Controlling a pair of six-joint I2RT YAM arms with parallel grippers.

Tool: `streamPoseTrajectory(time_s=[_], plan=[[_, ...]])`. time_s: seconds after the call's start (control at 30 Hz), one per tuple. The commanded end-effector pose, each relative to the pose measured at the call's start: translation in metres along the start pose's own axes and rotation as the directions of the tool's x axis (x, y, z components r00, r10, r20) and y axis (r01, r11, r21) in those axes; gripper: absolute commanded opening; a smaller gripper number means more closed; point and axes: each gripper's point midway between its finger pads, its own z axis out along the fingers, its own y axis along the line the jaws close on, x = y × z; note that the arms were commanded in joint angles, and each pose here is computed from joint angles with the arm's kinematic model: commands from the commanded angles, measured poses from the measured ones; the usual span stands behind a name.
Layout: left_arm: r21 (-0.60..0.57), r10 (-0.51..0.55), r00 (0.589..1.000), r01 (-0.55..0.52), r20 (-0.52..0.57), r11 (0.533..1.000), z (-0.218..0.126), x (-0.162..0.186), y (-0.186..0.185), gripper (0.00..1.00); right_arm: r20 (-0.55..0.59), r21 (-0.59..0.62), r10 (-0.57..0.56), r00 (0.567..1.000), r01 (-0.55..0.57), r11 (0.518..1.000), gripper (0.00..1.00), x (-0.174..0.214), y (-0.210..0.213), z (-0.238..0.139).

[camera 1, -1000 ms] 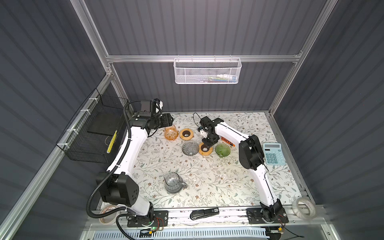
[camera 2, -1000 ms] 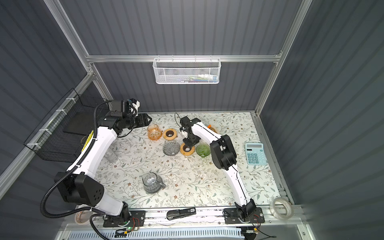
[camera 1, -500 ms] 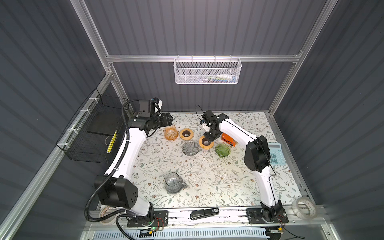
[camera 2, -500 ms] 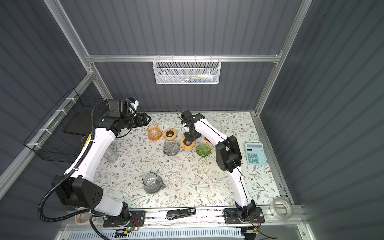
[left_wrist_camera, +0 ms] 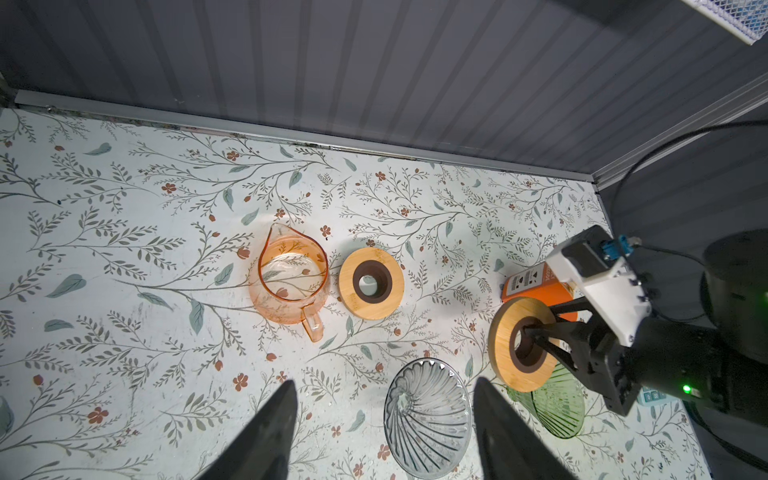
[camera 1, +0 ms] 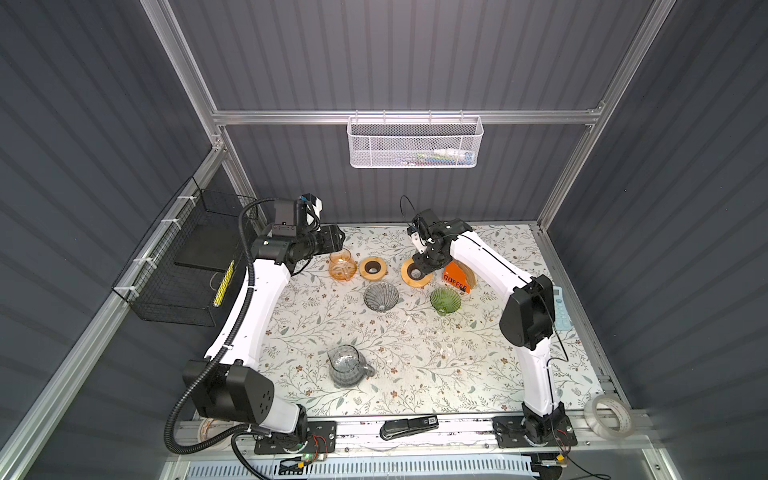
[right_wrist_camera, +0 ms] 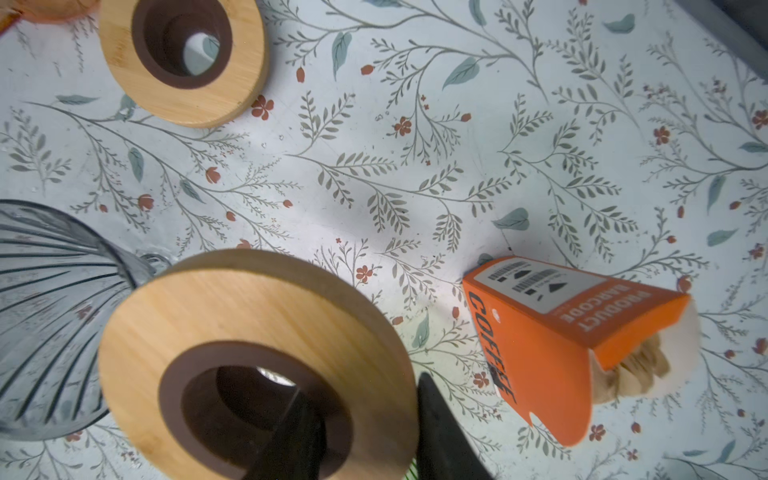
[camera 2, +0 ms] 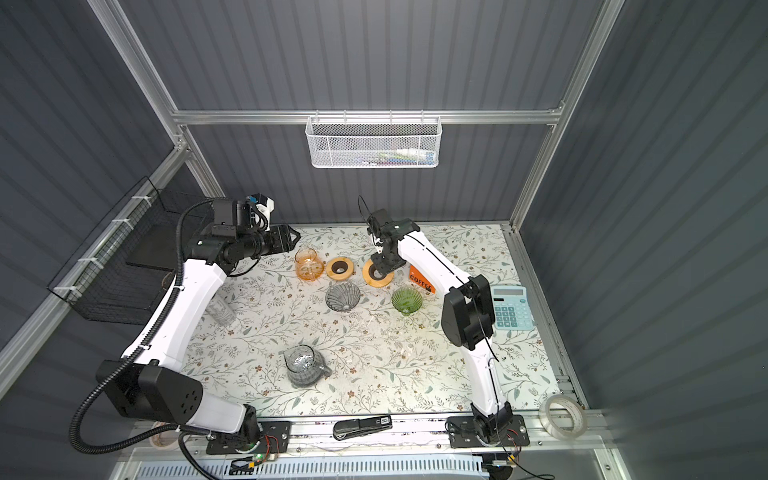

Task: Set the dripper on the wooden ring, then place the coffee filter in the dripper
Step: 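Lift the wooden ring stand off the table with the right gripper, then carry the wooden ring stand over the clear glass pitcher with the right gripper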

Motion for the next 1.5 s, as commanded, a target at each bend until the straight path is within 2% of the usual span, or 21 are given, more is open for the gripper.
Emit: streamPoseTrajectory(time_s=[0.0,0.27,0.4,0.43,0.63,1.07,1.47], plan=[[-0.005,0.001,1.000,-0.001,-0.018,1.000,-0.006,0.014,0.005,0.67,0.041,-0.049,0.037,0.998,-0.034,0.998,0.18,-0.007,0.005,-0.033],[-0.006,-0.026,0.996,0.026,-0.090,1.000,0.009,0.039,0.011,0.66,0.091,-0.100,0.009,0.996,0.000,0.995,0.19,-0.005,0.035,-0.075],[-0.005,-0.032,0.996,0.031,-0.083,0.999,0.008,0.043,0.012,0.66,0.094,-0.118,-0.030,0.995,0.041,0.992,0.19,0.001,0.058,-0.083],[-0.018,-0.040,0.992,0.038,-0.117,0.999,0.014,0.058,0.018,0.66,0.094,-0.121,-0.046,0.994,0.058,0.991,0.19,0.003,0.065,-0.083],[-0.056,-0.063,0.985,0.055,-0.162,0.997,0.016,0.076,0.027,0.65,0.106,-0.168,-0.136,0.985,0.153,0.974,0.19,0.016,0.111,-0.088],[-0.162,-0.114,0.976,0.085,-0.183,0.983,0.002,0.107,0.048,0.65,0.135,-0.264,-0.219,0.966,0.248,0.932,0.19,0.034,0.181,-0.093],[-0.333,-0.146,0.982,0.100,-0.116,0.938,-0.028,0.121,0.080,0.64,0.151,-0.332,-0.249,0.957,0.286,0.899,0.19,0.045,0.229,-0.089]])
